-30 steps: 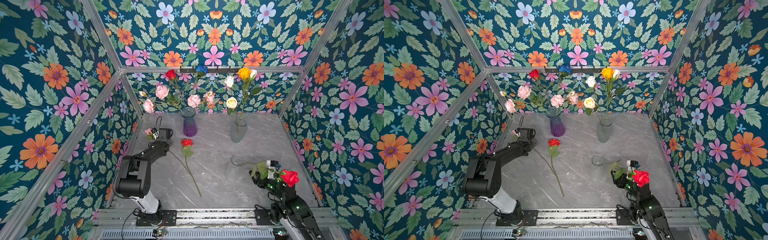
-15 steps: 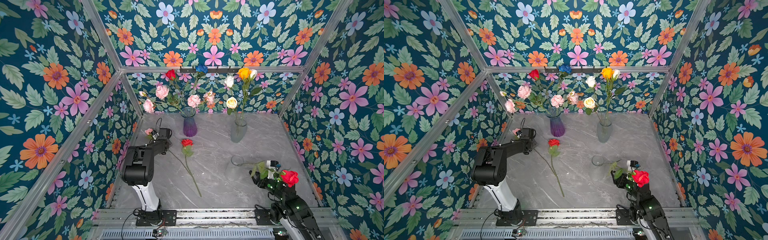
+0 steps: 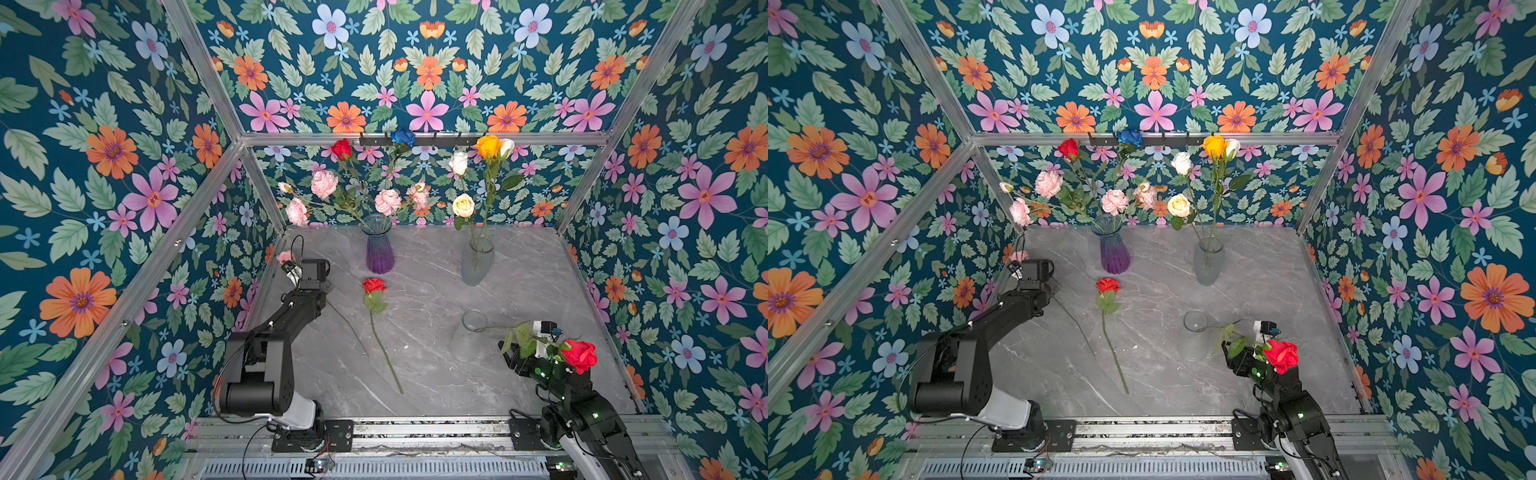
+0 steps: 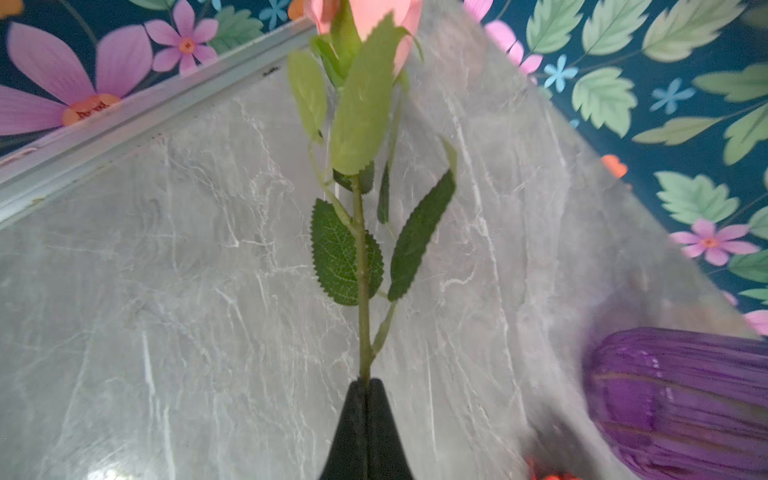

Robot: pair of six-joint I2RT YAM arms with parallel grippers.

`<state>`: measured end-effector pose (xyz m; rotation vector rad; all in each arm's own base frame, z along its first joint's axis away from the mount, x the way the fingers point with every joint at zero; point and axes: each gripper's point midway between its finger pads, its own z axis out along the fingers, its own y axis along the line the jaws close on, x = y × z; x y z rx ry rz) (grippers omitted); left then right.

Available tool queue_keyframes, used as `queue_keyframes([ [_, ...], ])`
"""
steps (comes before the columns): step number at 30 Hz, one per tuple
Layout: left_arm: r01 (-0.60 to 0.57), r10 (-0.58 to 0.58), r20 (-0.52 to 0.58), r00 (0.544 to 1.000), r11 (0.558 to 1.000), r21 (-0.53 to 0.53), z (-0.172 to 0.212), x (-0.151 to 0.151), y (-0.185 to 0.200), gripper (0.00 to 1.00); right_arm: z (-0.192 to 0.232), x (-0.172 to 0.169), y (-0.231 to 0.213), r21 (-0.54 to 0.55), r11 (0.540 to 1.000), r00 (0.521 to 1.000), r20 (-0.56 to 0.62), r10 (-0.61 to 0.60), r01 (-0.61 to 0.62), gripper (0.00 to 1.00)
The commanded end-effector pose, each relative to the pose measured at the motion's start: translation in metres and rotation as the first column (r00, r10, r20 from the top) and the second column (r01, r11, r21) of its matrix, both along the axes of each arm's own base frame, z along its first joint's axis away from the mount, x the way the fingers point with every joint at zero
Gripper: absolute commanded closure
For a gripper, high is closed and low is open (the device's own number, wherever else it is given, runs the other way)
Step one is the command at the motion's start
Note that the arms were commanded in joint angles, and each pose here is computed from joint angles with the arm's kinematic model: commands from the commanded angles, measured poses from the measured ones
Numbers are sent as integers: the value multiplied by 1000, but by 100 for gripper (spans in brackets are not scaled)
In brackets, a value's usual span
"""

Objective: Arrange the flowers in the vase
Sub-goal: 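Lift the pink rose off the table with the left gripper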

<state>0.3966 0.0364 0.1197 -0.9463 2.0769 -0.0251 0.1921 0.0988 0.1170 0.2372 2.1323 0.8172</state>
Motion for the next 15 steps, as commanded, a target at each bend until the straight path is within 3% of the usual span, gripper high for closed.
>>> queue_keyframes([
  [1, -74, 76, 121, 990, 997, -17, 35, -12, 10, 100, 2, 2, -1, -3, 1000, 1000, 13, -4, 4, 41],
  [5, -130, 133, 340, 931, 991, -31, 105, -39, 21, 100, 2, 1, -1, -4, 1000, 1000, 11, -5, 5, 41],
  [9, -139, 148, 574, 805, 988, -61, 187, -76, 25, 100, 2, 2, -1, -3, 1000, 1000, 13, -5, 5, 41],
  [12, -66, 72, 703, 707, 997, -36, 237, -93, 17, 100, 2, 2, -1, -2, 1000, 1000, 13, -4, 4, 41],
  [14, -35, 42, 710, 703, 999, -24, 244, -92, 12, 100, 2, 2, -1, -3, 1000, 1000, 12, -5, 5, 41],
  [15, -35, 40, 669, 742, 999, -21, 234, -86, 11, 100, 2, 2, -1, -3, 1000, 1000, 13, -5, 5, 41],
])
